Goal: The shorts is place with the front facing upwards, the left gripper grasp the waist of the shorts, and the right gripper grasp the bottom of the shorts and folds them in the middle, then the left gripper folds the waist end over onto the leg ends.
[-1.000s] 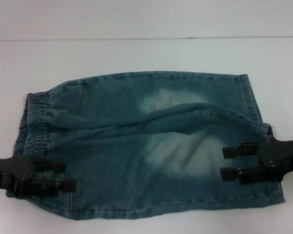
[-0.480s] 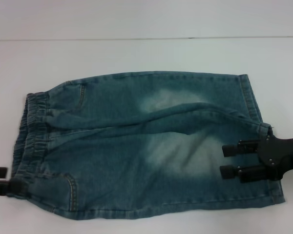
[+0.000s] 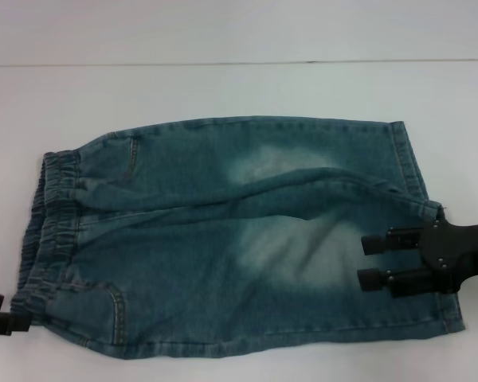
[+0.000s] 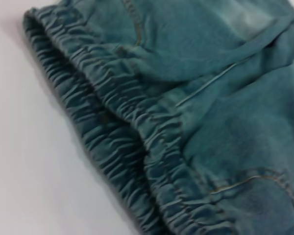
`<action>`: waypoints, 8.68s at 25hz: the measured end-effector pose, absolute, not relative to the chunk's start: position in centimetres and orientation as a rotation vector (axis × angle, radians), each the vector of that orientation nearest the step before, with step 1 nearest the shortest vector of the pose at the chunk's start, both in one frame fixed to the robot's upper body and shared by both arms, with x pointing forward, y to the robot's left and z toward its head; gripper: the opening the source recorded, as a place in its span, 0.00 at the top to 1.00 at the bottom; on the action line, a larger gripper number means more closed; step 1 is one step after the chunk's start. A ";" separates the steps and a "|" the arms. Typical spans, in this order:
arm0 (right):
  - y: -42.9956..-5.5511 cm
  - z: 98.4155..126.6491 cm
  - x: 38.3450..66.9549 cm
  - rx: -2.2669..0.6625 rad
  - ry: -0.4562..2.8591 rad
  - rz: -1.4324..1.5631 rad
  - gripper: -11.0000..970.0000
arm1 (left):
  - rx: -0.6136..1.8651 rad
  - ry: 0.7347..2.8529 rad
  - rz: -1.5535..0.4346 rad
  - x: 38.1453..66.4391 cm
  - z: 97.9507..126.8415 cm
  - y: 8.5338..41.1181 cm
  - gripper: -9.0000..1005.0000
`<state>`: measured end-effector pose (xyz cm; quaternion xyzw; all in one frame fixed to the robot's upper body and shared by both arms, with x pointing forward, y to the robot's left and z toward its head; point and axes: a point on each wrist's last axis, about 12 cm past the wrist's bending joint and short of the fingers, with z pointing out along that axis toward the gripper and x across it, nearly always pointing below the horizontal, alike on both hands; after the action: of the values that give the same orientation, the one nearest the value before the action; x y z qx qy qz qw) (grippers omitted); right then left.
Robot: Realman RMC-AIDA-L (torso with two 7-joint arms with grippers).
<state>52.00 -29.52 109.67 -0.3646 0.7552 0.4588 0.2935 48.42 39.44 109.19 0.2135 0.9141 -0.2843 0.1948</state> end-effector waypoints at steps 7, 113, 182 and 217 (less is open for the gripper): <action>-29.4 109.7 52.1 -0.976 2.006 1.223 0.18 | 0.628 2.605 -0.737 49.1 109.0 38.9 0.23; -29.4 109.8 55.9 -1.202 2.756 0.736 0.86 | 0.628 2.528 -0.805 51.6 109.5 35.2 0.97; -26.7 105.5 63.1 -0.422 1.925 0.279 0.95 | -0.064 2.215 -0.477 59.1 108.2 34.1 0.96; -27.0 104.8 62.8 -0.330 1.984 0.303 0.52 | -0.084 2.230 -0.450 58.9 106.8 33.7 0.62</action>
<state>62.84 -27.04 104.81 -0.1382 0.8297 0.1268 0.5258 58.90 33.71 106.79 -0.0334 0.8894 -0.1795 0.4192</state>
